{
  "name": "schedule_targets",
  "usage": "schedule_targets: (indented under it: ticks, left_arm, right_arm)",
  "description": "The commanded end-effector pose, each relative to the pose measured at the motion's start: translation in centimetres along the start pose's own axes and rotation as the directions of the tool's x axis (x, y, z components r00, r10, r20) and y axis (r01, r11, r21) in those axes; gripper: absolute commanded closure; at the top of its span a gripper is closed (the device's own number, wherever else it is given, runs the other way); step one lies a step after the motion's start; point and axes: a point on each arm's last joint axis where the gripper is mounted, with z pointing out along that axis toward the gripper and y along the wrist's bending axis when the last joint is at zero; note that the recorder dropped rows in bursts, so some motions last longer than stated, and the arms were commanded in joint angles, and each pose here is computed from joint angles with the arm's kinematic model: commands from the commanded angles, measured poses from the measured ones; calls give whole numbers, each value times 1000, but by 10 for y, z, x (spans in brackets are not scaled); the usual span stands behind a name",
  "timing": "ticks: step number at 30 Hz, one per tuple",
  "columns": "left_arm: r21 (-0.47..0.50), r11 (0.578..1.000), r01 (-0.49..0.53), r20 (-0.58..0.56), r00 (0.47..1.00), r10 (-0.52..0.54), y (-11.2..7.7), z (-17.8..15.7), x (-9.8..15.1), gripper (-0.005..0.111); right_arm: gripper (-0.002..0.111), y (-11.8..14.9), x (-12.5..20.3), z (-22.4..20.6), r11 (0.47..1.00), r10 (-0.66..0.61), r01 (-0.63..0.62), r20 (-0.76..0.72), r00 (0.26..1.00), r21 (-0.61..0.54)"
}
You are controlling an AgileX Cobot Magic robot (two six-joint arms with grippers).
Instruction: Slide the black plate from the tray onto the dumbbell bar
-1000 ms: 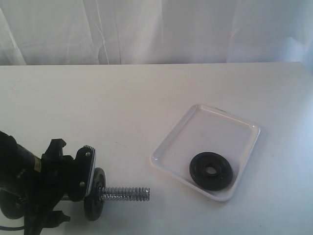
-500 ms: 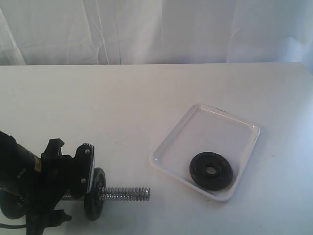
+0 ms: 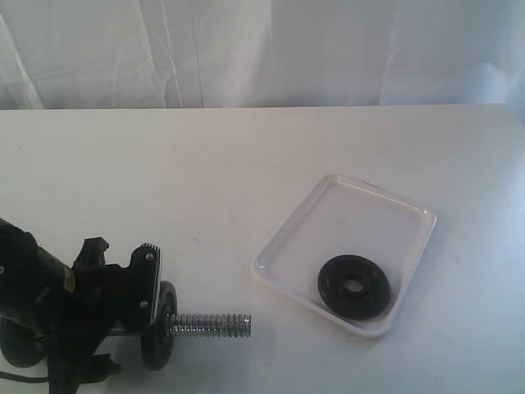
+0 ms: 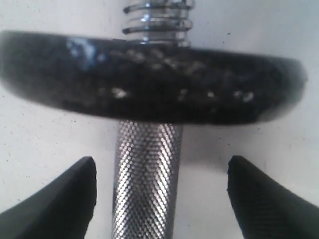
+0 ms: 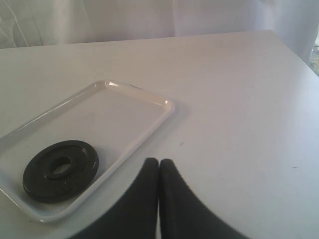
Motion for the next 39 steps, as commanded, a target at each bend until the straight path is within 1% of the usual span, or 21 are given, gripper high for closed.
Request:
schedule_targets:
  ticks: [1, 7, 10, 12, 17, 20, 25, 26, 28, 31, 33, 37, 39]
  left_arm:
    - [51, 997, -62, -63, 996, 65, -6, 1, 7, 32]
    - [39, 998, -50, -58, 997, 53, -6, 1, 6, 32]
    - [19, 999, -35, -38, 999, 36, -4, 1, 5, 32]
    - [0, 1000, -2, -25, 1000, 2, -2, 1, 3, 34]
    - [15, 1000, 3, -36, 999, -2, -3, 5, 4, 45]
    - [28, 1000, 3, -45, 999, -2, -4, 9, 5, 45]
    - [25, 1000, 2, -43, 999, -1, -4, 10, 4, 45]
    - [25, 1000, 2, -43, 999, -1, -4, 10, 4, 47]
    - [26, 1000, 2, -44, 999, -1, -4, 10, 4, 54]
    - [28, 1000, 2, -46, 999, -1, -4, 10, 5, 72]
    - [11, 1000, 1, -33, 999, -1, -2, 9, 3, 86]
    - [-16, 1000, 9, -14, 1000, -9, 0, 10, 1, 107]
    - [-26, 1000, 9, -6, 1000, -9, 1, 6, 1, 107]
  right_arm:
    - [108, 0, -1, 0, 1000, -8, 8, 20, 1000, -5]
    - [108, 0, -1, 0, 1000, -8, 8, 20, 1000, -5]
    - [108, 0, -1, 0, 1000, -8, 8, 20, 1000, -5]
    - [108, 0, -1, 0, 1000, -8, 8, 20, 1000, -5]
    - [108, 0, -1, 0, 1000, -8, 8, 20, 1000, -5]
    - [108, 0, -1, 0, 1000, -8, 8, 20, 1000, -5]
    - [108, 0, -1, 0, 1000, -8, 8, 20, 1000, -5]
    - [108, 0, -1, 0, 1000, -8, 8, 20, 1000, -5]
    - [108, 0, -1, 0, 1000, -8, 8, 20, 1000, -5]
    - [108, 0, -1, 0, 1000, -8, 8, 20, 1000, -5]
    - [108, 0, -1, 0, 1000, -8, 8, 20, 1000, -5]
    - [108, 0, -1, 0, 1000, -8, 8, 20, 1000, -5]
    - [108, 0, -1, 0, 1000, -8, 8, 20, 1000, -5]
